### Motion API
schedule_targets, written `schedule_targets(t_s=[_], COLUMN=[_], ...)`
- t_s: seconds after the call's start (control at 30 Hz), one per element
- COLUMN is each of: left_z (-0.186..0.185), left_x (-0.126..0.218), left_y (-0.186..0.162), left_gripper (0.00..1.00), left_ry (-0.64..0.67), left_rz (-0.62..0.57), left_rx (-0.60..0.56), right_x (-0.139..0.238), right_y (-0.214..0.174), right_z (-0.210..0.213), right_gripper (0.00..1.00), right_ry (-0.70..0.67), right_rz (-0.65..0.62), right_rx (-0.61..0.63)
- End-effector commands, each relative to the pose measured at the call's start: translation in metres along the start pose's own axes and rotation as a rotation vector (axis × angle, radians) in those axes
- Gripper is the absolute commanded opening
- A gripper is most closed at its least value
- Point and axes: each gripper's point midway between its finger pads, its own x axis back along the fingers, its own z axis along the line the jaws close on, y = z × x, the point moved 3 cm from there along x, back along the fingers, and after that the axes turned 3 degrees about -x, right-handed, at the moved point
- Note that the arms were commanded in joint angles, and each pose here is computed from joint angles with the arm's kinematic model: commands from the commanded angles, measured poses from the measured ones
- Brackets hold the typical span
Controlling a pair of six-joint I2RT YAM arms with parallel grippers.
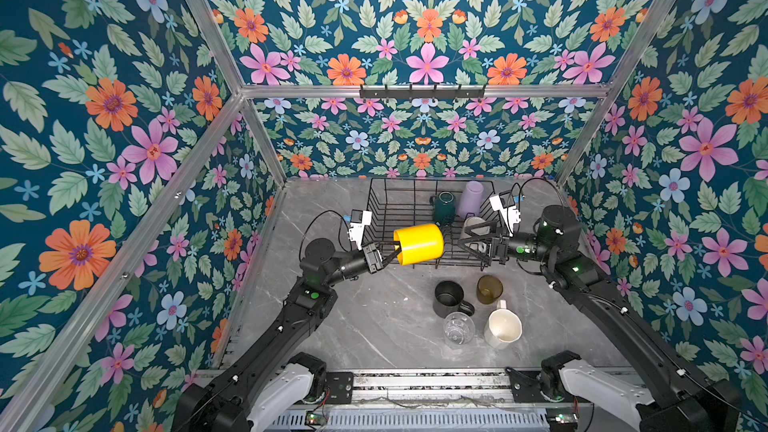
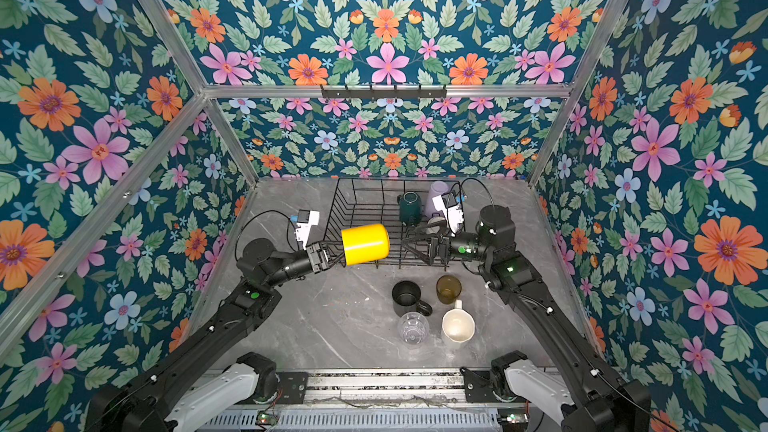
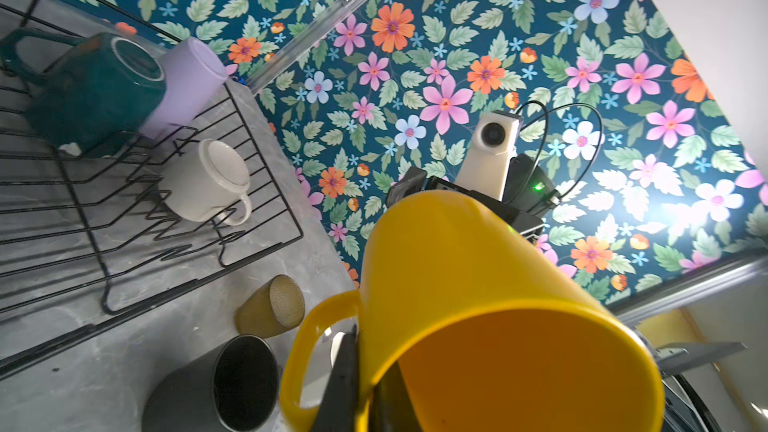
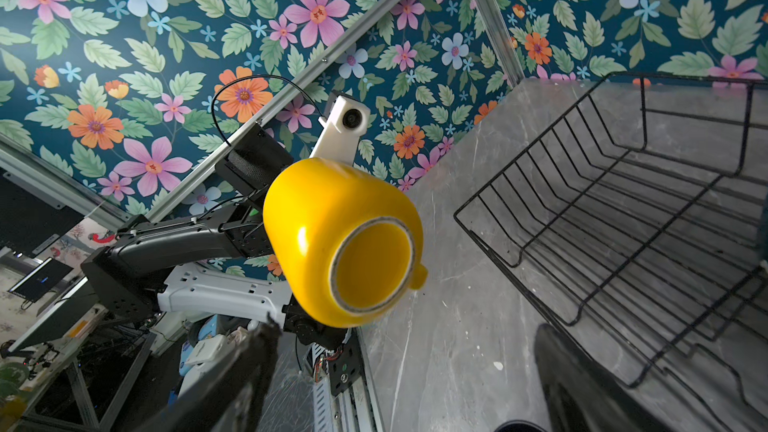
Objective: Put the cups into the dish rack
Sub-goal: 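Hold the yellow mug sideways while the right gripper approaches its base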
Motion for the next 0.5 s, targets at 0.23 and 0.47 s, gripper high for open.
schedule_targets(t_s=[0.23, 0.47], left_z=[-0.024, -0.024], left_x=[0.002, 0.002], left_y=[0.001, 0.0], left_gripper=[0.0, 0.0], left_ry=[-0.153, -0.155], left_rz=[-0.001, 0.007], left_rx=[-0.001, 0.007], right_x=[-0.013, -0.025], right_y=[0.014, 0.017], right_z=[0.04, 0.043], right_gripper=[0.99, 0.99], right_ry=[0.157, 0.191], right_rz=[-0.063, -0.053], right_rx=[0.31, 0.369])
